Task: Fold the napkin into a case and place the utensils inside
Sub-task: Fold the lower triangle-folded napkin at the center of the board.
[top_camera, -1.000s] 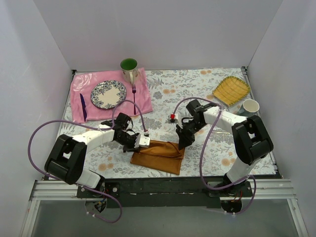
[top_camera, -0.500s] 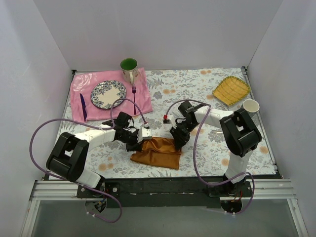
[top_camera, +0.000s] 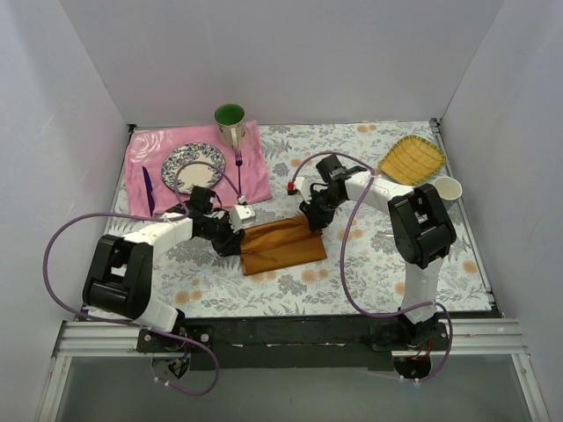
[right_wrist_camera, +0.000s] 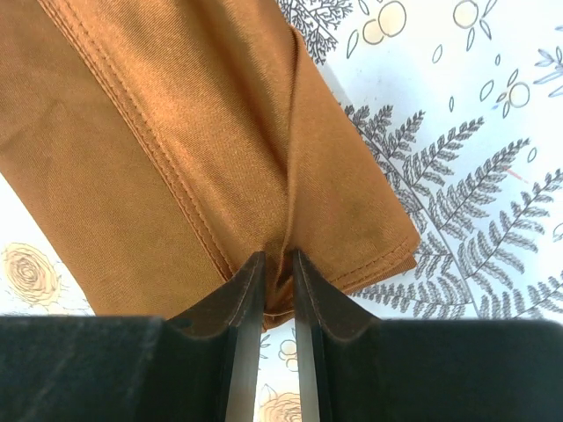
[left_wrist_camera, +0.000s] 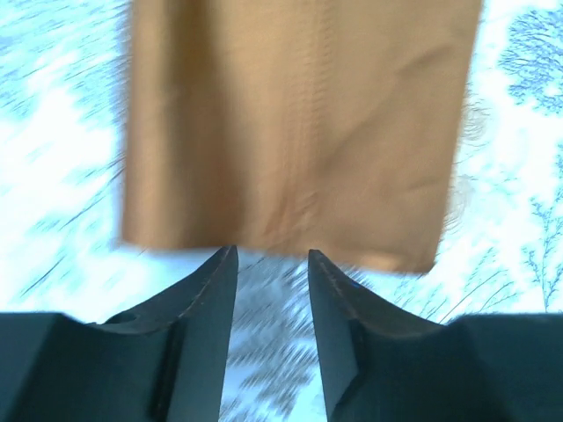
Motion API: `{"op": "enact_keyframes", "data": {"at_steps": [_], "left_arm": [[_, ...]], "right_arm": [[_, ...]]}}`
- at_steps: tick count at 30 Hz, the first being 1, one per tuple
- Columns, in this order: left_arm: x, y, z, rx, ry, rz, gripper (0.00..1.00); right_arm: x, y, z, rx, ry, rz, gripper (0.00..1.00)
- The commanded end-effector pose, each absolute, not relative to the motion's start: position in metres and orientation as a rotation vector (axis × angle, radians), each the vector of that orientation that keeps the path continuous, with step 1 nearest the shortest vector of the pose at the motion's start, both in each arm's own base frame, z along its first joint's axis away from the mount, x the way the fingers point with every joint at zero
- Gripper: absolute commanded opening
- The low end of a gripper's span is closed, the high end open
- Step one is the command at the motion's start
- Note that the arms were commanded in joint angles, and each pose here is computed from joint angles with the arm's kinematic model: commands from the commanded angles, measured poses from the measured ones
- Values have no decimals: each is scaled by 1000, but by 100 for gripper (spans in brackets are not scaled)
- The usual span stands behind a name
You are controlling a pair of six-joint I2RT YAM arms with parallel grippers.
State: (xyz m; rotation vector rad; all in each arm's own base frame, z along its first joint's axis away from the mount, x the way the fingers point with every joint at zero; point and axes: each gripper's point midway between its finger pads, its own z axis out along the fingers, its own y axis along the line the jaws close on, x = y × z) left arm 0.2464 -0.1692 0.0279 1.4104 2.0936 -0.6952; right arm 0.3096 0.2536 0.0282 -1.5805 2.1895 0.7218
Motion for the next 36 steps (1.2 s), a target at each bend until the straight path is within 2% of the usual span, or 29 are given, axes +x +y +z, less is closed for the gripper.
{"op": "enact_keyframes", "data": {"at_steps": [1, 2, 3, 5, 6, 7, 13, 15, 20, 22, 27, 30, 32, 33, 34, 36], "left_arm": [[257, -160, 77, 1333, 2049, -750, 40], [259, -165, 88, 1315, 2025, -777, 46], [261, -173, 105, 1245, 2022, -826, 59], [265, -187, 126, 1151, 1985, -927, 73], [266, -193, 134, 1027, 2043, -996, 83], [277, -199, 144, 980, 2001, -1004, 98], [295, -223, 165, 512, 2043, -1269, 98], [300, -224, 164, 416, 2026, -1286, 98], [306, -236, 161, 183, 2060, -1404, 98], [309, -238, 158, 89, 2105, -1447, 98], [305, -249, 166, 18, 2103, -1629, 98], [321, -245, 178, 123, 2047, -1474, 98], [334, -234, 200, 169, 1935, -1300, 98], [337, -228, 207, 264, 1836, -1201, 98], [335, -224, 224, 323, 1754, -1143, 98], [346, -217, 229, 352, 1720, -1038, 98]], "right_arm": [[314, 250, 25, -1668, 2148, 686, 28], [313, 251, 26, -1667, 2143, 701, 28], [311, 253, 30, -1655, 2138, 713, 28], [308, 255, 28, -1646, 2136, 733, 28], [306, 256, 28, -1640, 2148, 745, 28], [305, 257, 28, -1632, 2152, 757, 28], [296, 266, 47, -1603, 2120, 862, 28], [294, 269, 54, -1596, 2115, 905, 28], [289, 281, 93, -1423, 2111, 1158, 29], [299, 282, 116, -1330, 2056, 1240, 32], [335, 280, 174, -1042, 1965, 1364, 47], [360, 280, 218, -1050, 1786, 1194, 54], [376, 278, 237, -1044, 1647, 1044, 67], [377, 276, 257, -1049, 1557, 993, 91], [387, 272, 256, -969, 1592, 936, 99], [396, 266, 251, -897, 1638, 914, 99]]}}
